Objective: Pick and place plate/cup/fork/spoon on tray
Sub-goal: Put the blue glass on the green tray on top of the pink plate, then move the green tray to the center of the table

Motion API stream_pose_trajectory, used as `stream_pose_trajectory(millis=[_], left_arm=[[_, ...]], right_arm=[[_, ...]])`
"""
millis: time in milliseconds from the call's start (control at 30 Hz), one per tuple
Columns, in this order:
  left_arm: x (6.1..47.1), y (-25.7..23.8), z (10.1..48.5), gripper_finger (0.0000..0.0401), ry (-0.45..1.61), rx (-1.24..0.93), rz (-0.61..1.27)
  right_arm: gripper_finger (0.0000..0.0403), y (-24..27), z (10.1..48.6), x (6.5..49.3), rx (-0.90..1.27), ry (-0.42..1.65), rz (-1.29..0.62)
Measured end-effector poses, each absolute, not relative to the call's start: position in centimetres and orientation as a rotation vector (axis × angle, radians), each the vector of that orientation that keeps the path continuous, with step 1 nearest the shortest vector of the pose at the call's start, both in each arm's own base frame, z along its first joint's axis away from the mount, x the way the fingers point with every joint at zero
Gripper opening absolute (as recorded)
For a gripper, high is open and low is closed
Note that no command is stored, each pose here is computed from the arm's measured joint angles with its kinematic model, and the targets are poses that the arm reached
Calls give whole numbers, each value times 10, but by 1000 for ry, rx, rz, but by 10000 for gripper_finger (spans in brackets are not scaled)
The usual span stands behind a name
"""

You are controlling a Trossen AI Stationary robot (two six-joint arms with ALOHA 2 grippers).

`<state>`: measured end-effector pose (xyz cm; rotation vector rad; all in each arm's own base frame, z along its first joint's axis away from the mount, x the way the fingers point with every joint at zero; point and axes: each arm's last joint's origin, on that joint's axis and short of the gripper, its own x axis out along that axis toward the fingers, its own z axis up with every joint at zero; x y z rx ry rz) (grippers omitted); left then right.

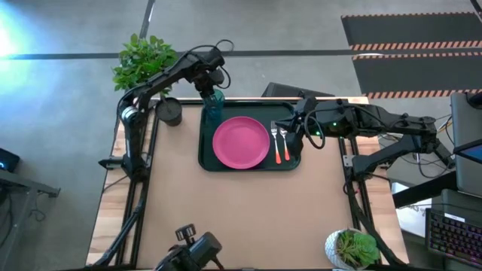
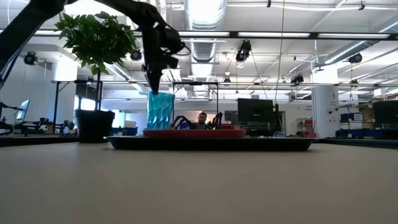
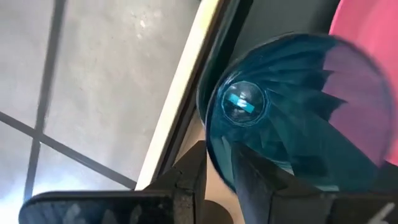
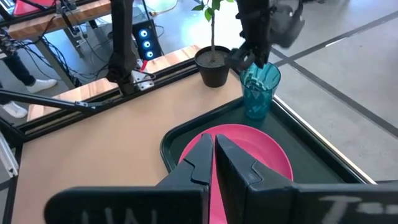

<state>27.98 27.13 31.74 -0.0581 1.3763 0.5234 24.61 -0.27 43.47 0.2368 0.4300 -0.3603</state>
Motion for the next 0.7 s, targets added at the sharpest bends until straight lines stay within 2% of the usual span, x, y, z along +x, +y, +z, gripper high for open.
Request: stream_pose_trajectory(millis=[333, 533, 700], left_arm=[[253, 244, 374, 57, 1225, 4, 592], [238, 215, 408, 57, 1090, -33, 652], [222, 180, 437, 56, 961, -49, 661]], right_arm=[[8, -3, 434, 246, 234, 442, -362], [8, -3, 432, 245, 256, 455, -370], [8, -3, 414, 248, 320, 564, -414]])
